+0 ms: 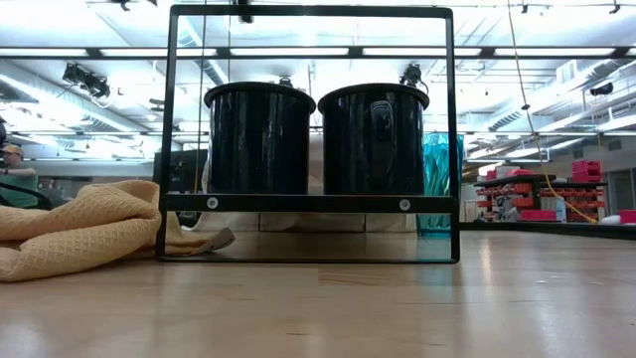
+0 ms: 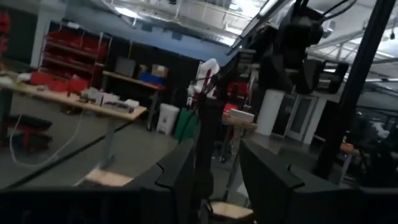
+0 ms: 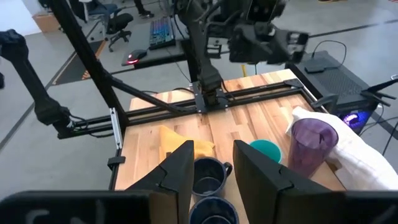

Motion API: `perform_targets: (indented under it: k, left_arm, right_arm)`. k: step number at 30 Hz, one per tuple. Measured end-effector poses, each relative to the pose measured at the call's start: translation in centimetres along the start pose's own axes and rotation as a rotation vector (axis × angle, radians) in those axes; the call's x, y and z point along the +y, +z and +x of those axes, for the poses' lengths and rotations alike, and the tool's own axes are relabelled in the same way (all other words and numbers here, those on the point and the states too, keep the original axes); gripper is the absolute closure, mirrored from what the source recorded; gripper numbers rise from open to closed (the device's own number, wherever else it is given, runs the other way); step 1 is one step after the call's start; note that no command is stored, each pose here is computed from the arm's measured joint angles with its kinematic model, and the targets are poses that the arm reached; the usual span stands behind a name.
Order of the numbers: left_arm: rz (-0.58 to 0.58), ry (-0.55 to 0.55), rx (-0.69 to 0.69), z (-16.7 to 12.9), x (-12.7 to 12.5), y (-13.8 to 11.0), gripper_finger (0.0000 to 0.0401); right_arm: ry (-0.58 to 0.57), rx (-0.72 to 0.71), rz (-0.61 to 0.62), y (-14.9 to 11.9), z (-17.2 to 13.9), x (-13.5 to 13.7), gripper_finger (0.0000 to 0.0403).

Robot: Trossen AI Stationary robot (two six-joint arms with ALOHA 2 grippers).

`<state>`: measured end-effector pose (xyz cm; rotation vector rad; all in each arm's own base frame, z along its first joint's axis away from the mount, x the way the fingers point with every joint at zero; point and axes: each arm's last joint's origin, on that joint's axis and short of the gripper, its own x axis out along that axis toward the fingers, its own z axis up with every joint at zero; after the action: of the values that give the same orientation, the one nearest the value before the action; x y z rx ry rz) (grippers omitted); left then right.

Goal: Stack small to large cups/mugs on shelf
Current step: Put the blue cup on the shelf

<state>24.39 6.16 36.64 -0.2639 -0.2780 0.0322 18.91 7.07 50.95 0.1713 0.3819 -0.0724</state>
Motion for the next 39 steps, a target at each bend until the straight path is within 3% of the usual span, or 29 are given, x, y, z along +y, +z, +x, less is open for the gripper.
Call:
perform_targets:
  k: [9,20,27,33,39]
  left_arm:
    - [-0.028,0.045,0.107,-6.5,0.0,-4.0,0.0283]
    - [-0.043,0.121,0.183,-12.6,-1.5,-2.8,0.0287]
    - [-0.046,0.129,0.085,-14.2,-2.2,-1.5,0.0289]
    - [-0.046,0.130,0.087,-14.3,-2.2,-1.5,0.0291]
    - [-0.019,0.135,0.130,-14.3,-2.4,-2.0,0.0285]
  right_arm:
    - [-0.020,-0.007,0.020,0.1,0.0,-0.2,0.0284]
    - [-0.055,-0.017,0.037,0.2,0.2,-0.6,0.0284]
    - [-0.046,-0.035,0.065,0.4,1.3,-1.0,0.0284]
    - [-0.064,-0.024,0.074,-1.1,3.9,-1.7,0.0285]
    - [-0.042,-0.093,0.113,-2.0,4.5,-2.6,0.0285]
